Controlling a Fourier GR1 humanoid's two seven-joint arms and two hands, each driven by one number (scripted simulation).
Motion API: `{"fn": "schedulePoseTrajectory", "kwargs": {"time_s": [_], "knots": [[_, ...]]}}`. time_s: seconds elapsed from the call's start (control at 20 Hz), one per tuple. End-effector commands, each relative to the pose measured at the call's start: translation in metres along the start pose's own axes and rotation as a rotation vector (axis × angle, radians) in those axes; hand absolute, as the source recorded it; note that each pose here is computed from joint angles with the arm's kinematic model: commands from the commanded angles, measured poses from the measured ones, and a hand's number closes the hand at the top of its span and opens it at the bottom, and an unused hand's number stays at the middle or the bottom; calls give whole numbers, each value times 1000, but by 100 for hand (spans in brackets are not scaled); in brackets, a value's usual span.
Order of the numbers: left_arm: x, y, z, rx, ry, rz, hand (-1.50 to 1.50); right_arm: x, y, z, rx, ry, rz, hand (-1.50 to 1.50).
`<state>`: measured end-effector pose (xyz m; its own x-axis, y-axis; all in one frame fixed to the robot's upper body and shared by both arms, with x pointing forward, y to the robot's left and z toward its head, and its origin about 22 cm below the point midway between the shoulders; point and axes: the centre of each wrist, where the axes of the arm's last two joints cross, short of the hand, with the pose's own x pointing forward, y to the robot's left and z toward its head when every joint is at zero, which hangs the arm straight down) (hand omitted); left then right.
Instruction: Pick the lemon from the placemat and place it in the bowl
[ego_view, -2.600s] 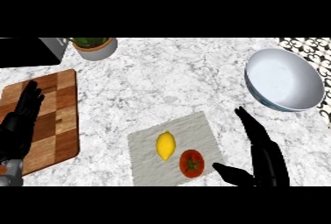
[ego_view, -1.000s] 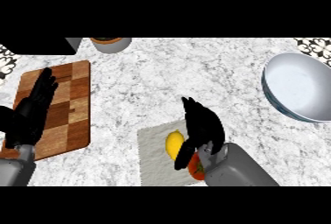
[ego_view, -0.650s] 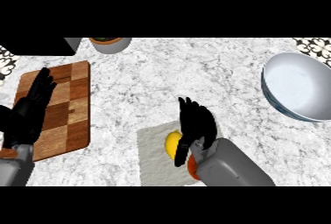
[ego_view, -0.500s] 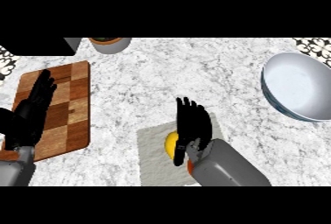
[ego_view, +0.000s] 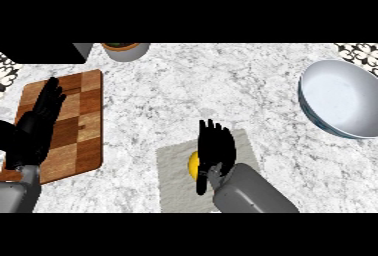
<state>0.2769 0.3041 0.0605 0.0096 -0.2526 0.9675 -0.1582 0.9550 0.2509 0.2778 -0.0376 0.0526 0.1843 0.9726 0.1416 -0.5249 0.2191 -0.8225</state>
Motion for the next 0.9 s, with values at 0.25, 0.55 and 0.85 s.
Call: {"fn": "schedulePoseTrajectory", "kwargs": {"time_s": [0.25,0.55,0.85], "knots": [[4,-8,5,-7,-10,-1,0,7,28,-7,18,172,9,-150],[-1,1,-4,4,-1,0,0,6,31,-16,9,170,-6,-150],[7,21,-13,12,-19,-5,0,2,46,-28,128,173,-29,150]]}}
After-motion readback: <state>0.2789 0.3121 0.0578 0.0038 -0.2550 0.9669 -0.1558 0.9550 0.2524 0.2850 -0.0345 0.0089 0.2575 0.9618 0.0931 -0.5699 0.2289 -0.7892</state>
